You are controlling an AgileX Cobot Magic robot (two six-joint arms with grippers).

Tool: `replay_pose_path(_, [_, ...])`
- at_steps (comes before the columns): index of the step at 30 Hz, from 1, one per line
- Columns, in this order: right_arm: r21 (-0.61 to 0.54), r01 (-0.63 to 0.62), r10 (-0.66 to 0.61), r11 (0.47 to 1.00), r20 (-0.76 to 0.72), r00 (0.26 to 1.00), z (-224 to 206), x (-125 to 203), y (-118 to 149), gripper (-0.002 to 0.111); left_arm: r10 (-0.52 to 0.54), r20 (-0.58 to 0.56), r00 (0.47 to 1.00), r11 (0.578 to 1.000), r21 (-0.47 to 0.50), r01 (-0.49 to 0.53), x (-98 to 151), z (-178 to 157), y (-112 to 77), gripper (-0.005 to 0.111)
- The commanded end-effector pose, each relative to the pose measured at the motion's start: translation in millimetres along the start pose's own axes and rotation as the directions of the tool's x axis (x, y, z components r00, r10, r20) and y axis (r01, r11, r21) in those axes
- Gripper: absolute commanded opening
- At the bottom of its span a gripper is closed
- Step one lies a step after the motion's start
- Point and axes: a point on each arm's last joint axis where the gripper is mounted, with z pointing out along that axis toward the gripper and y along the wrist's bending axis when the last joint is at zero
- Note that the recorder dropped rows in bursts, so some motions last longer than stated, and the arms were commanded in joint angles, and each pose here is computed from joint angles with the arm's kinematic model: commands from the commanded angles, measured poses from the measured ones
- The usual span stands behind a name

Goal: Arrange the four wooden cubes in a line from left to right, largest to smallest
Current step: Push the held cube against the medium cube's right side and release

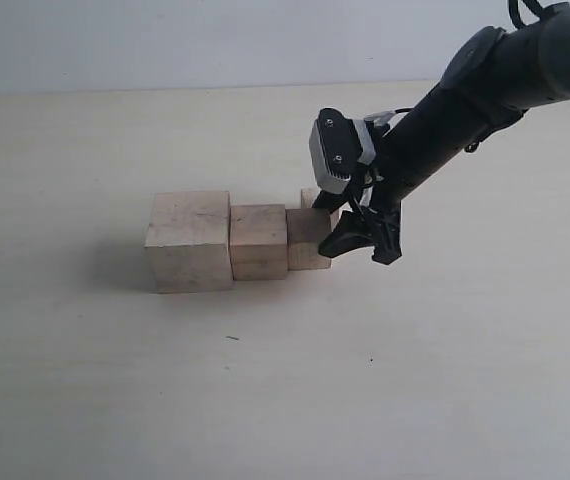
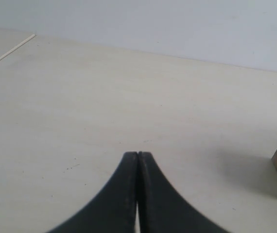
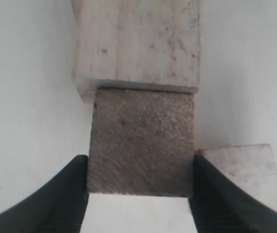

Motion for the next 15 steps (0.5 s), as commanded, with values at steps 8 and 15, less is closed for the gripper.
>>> replay_pose_path(8, [-0.094, 0.017, -0.021, 0.995, -0.043, 0.999, 18.3, 15.9, 9.6, 0.000, -0.003, 0.010, 1.000, 1.000, 0.000, 0.003, 0.2, 0.1, 0.1, 0.000])
replay_pose_path(15, [-0.061, -0.043, 0.044, 0.997, 0.011, 0.999, 18.6, 10.6, 6.6, 0.000, -0.003, 0.010, 1.000, 1.000, 0.000, 0.003, 0.2, 0.1, 0.1, 0.000])
